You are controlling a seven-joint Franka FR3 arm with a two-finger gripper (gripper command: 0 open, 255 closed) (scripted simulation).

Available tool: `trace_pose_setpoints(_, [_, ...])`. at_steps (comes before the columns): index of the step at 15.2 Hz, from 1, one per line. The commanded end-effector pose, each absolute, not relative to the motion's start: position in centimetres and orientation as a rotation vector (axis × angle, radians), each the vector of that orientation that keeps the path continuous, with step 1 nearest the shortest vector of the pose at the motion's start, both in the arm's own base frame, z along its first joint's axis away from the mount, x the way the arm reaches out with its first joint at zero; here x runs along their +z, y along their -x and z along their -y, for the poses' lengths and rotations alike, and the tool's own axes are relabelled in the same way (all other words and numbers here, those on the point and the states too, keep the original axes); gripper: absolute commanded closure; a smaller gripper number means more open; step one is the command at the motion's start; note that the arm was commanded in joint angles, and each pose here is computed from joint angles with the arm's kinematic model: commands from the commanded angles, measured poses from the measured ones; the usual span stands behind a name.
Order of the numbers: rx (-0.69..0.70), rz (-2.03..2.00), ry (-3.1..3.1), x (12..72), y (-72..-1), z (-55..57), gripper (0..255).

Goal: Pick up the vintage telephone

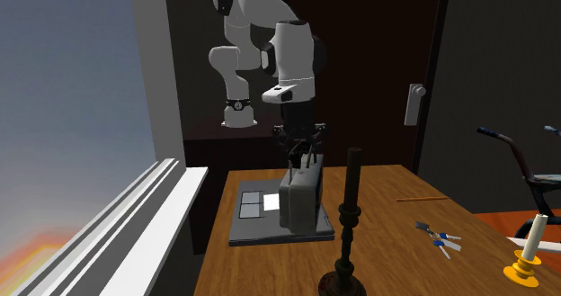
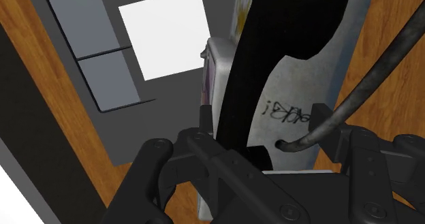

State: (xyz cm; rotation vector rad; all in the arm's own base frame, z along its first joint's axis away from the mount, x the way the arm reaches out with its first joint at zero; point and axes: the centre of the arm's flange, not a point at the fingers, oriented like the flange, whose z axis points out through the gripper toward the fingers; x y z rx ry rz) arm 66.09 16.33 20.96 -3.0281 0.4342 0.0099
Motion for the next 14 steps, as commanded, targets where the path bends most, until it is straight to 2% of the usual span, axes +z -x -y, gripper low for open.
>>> trace_pose_setpoints(1, [0.013,-0.432,3.028,20.8,-66.0,-16.4,255])
trace_pose_setpoints(14, [0.013,-0.432,3.028,27.1,-66.0,-16.3,255])
